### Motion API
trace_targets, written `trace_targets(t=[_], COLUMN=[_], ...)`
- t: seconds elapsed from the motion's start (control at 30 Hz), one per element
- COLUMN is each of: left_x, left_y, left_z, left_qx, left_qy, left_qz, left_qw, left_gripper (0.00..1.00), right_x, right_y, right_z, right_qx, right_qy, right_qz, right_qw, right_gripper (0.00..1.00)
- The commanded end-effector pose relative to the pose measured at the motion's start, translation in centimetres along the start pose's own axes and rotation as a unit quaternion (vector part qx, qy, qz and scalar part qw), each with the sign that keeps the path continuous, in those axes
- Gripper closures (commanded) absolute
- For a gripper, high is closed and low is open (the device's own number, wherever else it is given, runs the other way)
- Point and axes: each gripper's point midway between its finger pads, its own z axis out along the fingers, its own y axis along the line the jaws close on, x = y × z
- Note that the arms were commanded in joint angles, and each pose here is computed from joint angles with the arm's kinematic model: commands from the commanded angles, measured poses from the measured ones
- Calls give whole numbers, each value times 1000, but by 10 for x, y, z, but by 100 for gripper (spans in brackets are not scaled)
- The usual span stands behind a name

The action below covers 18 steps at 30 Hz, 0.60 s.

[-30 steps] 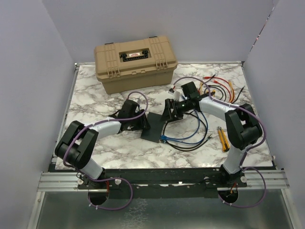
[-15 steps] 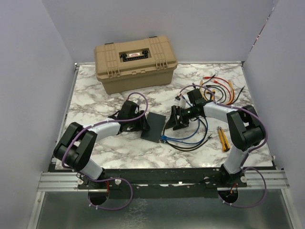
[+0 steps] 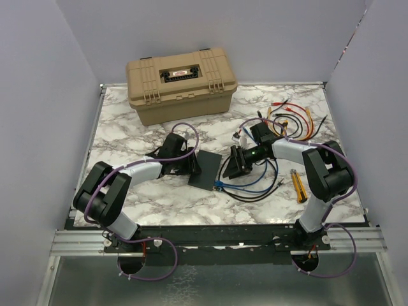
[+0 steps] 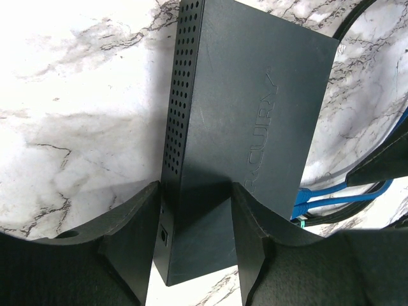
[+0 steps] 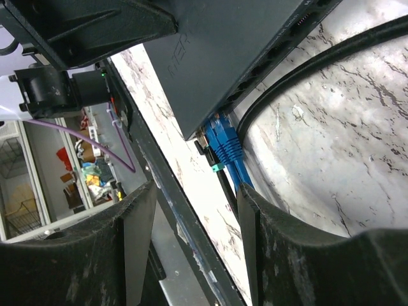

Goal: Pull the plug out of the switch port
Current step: Pull the connector from the switch port.

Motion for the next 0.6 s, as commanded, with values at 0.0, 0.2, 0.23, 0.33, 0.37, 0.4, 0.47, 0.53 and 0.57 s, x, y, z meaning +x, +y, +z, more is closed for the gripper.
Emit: trace_targets(t=[0.0,0.2,0.23,0.33,0.37,0.4,0.47,0.53,0.57], left_x=[48,53,53,54,54,54,54,52,51], left_y=[41,43,43,43,43,43,43,43,41], left_z=[1,1,1,1,2,3,4,6,6], left_qx=[-73,-73,-73,-72,-73,-73,-73,-73,-71], left_qy=[76,79,79,80,81,82,83,82,81], left_qz=[-8,-12,-12,-12,-14,-14,-15,-18,-19], left_qw=[994,994,994,994,994,994,994,994,994], left_gripper=[52,53,53,54,54,55,56,57,58], right_x=[0,-3,-3,-4,-5,-7,-11,-16,-19], right_y=[5,-5,-8,-13,-15,-16,-17,-17,-18], right_z=[-2,0,1,5,7,9,14,20,23], right_qx=[-3,18,21,30,32,32,32,33,35], right_qy=[-2,-11,-11,-12,-13,-13,-12,-10,-9], right_qz=[-11,-17,-18,-23,-26,-28,-31,-34,-34], right_qw=[1000,1000,1000,999,999,999,999,999,999], right_gripper=[43,40,40,40,40,40,40,41,42])
